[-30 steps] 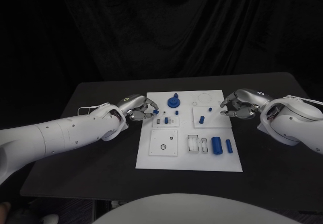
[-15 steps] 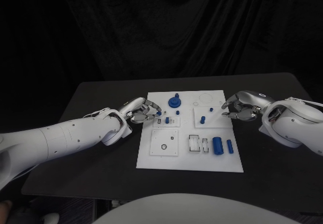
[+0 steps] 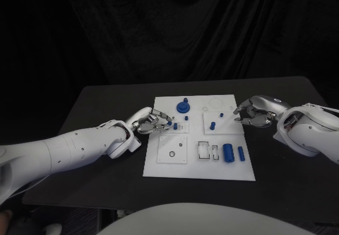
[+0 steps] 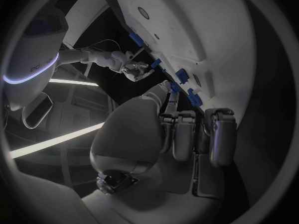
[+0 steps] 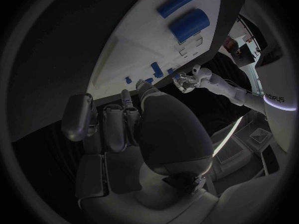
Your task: Assemble the parts on the task board
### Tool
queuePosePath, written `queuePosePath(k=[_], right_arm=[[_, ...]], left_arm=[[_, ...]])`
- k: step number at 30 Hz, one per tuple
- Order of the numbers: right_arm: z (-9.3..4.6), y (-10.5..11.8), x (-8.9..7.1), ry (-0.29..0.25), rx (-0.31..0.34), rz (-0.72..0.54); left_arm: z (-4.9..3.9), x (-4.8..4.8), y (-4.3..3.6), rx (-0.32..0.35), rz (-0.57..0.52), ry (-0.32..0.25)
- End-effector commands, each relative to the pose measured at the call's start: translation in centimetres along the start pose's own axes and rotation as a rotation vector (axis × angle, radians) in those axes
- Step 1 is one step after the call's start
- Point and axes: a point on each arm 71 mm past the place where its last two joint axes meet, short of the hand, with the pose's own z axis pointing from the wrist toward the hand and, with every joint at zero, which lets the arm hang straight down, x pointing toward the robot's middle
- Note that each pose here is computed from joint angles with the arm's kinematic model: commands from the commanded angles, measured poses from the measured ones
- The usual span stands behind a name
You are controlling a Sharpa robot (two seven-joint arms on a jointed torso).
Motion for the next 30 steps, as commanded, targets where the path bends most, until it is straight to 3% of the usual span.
queuePosePath(k=[1, 10, 18, 24, 30], right_arm=[[-0.2, 0.4, -0.3, -0.062, -0.038, 0.015], [-0.7, 1.6, -0.7, -0.128, -0.108, 0.031], [-0.8, 5.2, -1.9, -0.203, -0.238, 0.048], [0.4, 7.8, -1.5, -0.172, -0.306, 0.054], [2.3, 10.1, 0.2, -0.081, -0.343, 0.047]], left_arm=[[-0.15, 0.06, -0.05, 0.015, -0.105, 0.003], [-0.73, 0.05, 0.14, 0.000, -0.123, 0.009], [-1.43, 0.65, -1.05, 0.031, -0.149, 0.017], [-1.48, 1.16, -1.67, 0.048, -0.166, 0.030], [-1.62, 1.21, -1.77, 0.051, -0.172, 0.035]])
